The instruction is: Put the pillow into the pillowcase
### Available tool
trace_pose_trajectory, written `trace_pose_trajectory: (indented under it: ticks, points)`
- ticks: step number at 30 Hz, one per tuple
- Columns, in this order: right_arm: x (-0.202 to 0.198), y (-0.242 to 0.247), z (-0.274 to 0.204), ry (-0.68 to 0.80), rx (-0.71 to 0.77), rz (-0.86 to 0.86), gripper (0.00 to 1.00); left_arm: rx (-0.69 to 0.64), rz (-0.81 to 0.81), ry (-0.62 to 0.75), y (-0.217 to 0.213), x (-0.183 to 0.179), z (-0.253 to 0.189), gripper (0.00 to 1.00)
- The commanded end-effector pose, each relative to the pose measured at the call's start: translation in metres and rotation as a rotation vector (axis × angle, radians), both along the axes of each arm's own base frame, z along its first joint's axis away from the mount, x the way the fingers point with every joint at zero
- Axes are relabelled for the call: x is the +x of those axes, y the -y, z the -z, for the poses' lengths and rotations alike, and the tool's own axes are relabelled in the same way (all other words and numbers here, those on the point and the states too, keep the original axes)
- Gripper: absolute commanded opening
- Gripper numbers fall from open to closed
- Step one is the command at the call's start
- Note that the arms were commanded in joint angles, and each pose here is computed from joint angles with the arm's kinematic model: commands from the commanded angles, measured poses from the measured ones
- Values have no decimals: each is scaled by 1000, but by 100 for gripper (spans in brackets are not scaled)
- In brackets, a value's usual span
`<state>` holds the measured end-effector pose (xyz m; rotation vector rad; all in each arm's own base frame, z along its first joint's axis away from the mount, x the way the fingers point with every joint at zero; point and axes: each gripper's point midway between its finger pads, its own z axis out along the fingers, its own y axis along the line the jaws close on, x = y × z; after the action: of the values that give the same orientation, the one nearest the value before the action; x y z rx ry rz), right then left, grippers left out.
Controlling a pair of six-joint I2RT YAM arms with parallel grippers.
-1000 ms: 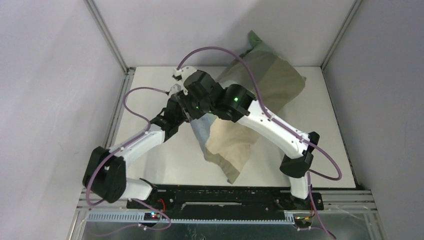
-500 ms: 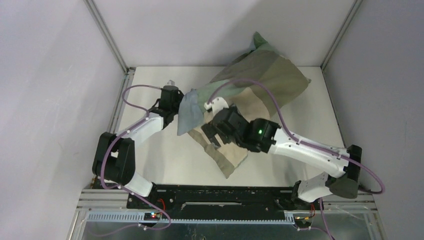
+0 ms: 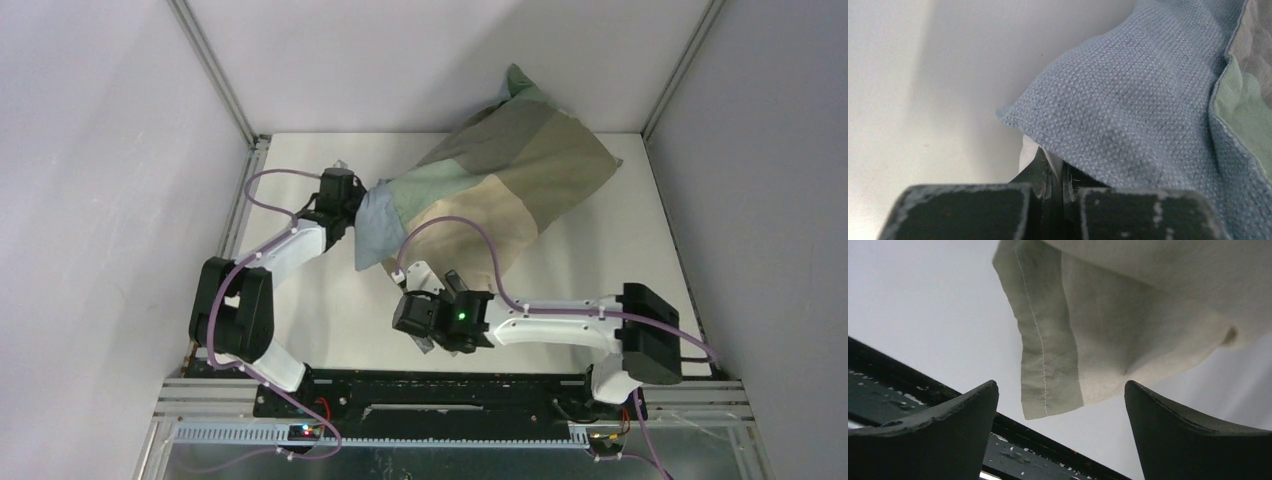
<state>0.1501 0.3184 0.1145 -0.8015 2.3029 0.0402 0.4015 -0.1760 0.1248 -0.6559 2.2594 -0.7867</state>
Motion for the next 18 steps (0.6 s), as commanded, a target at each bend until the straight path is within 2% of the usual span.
trace_pose_trajectory:
  ticks: [1,7,10,12,13,15,16,17,18]
  points:
    - [-1,12,26,-8,-49,128,98,8,-27,64,-11,21,-22,0]
    - [2,34,44,12,-169,188,97,21,-57,49,-23,26,-14,0]
    - [6,39,43,32,-183,204,87,29,-70,40,-27,28,-9,0]
    - [10,38,35,41,-168,201,72,30,-80,38,-30,29,-7,0]
    - [11,35,29,42,-153,189,58,29,-86,34,-31,29,-4,0]
    - [10,23,10,43,-109,144,20,29,-97,32,-32,30,-1,0]
    - [9,12,-6,45,-73,104,4,28,-104,31,-33,30,1,0]
    - [5,-7,-30,47,-8,55,0,25,-114,31,-34,31,3,0]
    - [-4,-25,-51,39,52,-18,0,18,-125,33,-34,31,4,0]
